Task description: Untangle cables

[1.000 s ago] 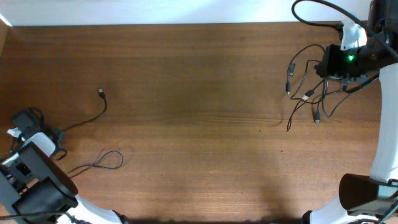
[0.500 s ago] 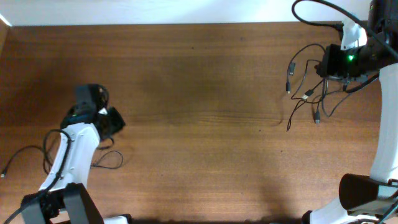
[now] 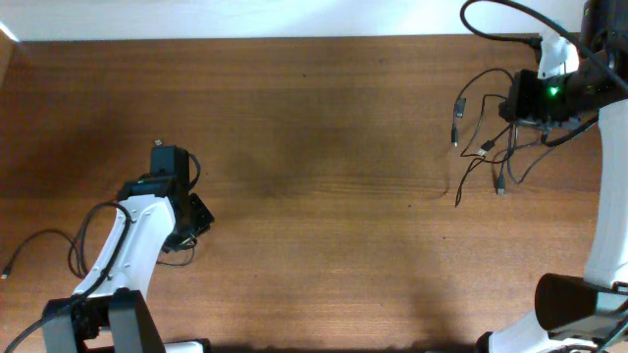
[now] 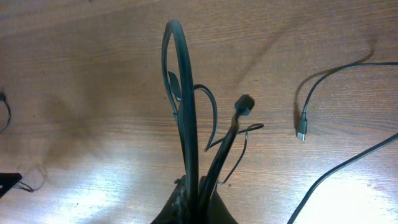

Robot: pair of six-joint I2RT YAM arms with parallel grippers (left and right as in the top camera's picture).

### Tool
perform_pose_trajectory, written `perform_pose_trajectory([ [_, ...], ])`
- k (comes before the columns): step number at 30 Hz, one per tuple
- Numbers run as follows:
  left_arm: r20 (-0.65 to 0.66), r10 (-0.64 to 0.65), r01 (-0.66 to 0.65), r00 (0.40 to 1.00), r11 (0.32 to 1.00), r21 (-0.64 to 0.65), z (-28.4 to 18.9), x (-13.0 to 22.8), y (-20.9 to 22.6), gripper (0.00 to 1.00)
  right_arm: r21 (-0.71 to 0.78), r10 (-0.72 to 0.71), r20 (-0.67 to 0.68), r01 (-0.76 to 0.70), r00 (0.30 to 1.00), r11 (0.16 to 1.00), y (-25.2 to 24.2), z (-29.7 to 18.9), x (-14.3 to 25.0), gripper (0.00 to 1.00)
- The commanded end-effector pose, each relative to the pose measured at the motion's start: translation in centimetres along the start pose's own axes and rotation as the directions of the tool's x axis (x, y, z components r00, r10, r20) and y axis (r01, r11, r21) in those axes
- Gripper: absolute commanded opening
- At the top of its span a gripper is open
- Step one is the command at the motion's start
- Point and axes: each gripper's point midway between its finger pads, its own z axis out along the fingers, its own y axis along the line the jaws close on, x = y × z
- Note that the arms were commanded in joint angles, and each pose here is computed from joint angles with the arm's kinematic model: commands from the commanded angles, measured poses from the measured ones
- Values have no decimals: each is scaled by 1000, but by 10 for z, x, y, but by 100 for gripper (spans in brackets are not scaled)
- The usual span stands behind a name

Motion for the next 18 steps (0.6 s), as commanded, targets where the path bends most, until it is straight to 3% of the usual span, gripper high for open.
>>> perform_pose_trajectory([
  [1,28,-17,19,999,998,-60,0,-2,12,31,-15,-17,3,17,1000,1000,4,0,-1,6],
  [18,63,-19,24,998,997,-76,18,1,17,33,-14,-16,0,16,1000,1000,4,0,-1,6],
])
